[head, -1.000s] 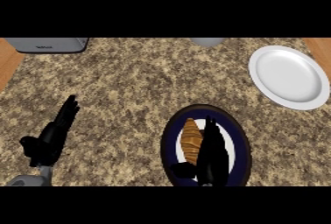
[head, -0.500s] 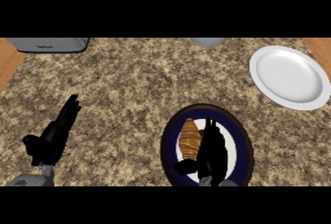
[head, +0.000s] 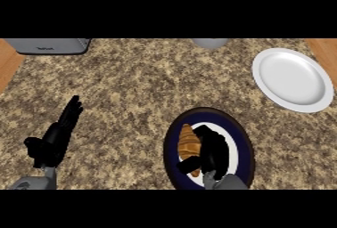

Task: Pick the croissant from the plate and place it in the plate

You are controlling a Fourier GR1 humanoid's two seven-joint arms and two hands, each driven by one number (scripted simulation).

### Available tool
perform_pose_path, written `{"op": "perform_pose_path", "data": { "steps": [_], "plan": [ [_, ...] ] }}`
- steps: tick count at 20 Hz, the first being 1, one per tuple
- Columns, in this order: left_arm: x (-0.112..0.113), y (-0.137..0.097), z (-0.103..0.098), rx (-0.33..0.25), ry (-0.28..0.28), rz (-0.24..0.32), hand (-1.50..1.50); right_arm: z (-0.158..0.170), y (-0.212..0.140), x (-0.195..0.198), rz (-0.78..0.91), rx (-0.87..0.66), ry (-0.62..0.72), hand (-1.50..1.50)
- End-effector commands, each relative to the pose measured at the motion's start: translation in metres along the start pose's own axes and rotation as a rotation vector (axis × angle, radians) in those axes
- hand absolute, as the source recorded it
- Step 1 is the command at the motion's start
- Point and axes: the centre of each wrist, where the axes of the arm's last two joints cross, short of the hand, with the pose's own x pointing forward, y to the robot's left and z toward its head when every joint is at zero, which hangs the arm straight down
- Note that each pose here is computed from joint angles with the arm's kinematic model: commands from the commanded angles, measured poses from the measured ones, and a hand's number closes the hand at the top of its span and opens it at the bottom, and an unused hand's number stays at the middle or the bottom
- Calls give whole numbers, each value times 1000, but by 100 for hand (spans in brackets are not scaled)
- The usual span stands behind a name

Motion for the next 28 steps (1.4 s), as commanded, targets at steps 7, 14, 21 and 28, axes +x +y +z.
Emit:
{"op": "perform_pose_path", "data": {
  "steps": [7, 14, 21, 28],
  "plan": [
    [-11, 19, 8, 65, 32, -16, 0, -66, -113, -149, 110, -292, 269, 150],
    [-5, 25, 17, 43, 25, 6, 0, -63, -237, -246, 184, -543, 245, 150],
    [-2, 11, -2, 15, 11, 4, 0, -35, -298, -248, 164, -636, 148, 150],
    [-4, 12, 0, 34, 14, -5, 0, 2, -334, -202, 173, -829, 16, 150]
  ]
}}
